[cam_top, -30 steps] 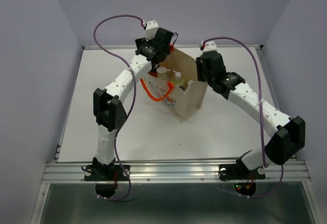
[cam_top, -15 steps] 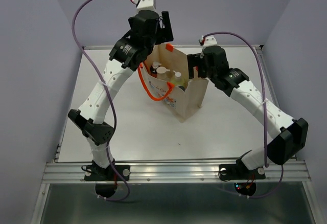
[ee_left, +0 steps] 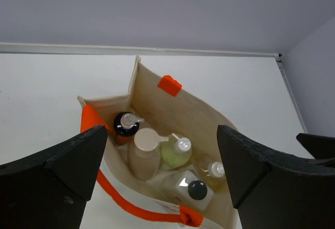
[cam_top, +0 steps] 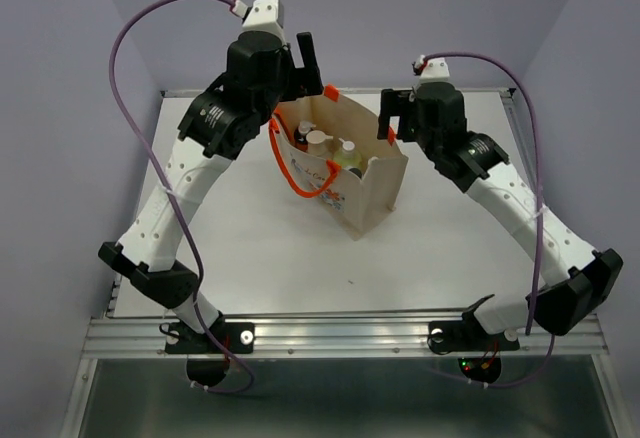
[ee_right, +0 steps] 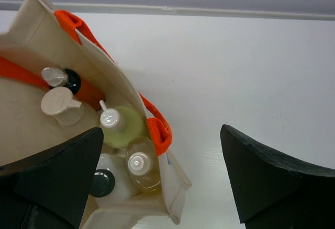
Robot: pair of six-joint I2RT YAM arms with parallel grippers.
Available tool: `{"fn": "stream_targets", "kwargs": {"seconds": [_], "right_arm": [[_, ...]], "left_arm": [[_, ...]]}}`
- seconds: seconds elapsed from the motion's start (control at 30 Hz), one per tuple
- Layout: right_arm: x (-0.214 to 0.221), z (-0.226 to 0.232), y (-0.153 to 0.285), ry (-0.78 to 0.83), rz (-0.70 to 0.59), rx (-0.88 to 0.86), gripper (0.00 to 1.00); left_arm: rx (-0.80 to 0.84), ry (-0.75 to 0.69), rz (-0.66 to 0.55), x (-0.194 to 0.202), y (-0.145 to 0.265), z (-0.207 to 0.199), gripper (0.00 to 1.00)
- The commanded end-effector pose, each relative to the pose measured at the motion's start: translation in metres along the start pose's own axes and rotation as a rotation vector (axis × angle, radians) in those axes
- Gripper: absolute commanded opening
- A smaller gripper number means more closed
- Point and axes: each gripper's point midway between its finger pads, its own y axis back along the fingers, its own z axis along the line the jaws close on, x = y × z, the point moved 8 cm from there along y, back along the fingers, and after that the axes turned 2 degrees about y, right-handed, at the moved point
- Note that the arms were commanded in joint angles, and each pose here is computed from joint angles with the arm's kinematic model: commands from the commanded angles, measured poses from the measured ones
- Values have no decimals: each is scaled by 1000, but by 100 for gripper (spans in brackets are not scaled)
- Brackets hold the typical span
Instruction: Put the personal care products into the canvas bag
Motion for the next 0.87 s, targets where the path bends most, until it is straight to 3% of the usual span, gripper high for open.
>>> {"fn": "stream_targets", "kwargs": {"seconds": [0.0, 0.83], "right_arm": [[-30, -19, 33, -99, -133, 73, 100], [-21, -25, 53, -158, -143, 53, 100]], "left_arm": [[37, 14, -31, -7, 23, 5, 99], [3, 22, 3, 13, 35, 20, 99]]}}
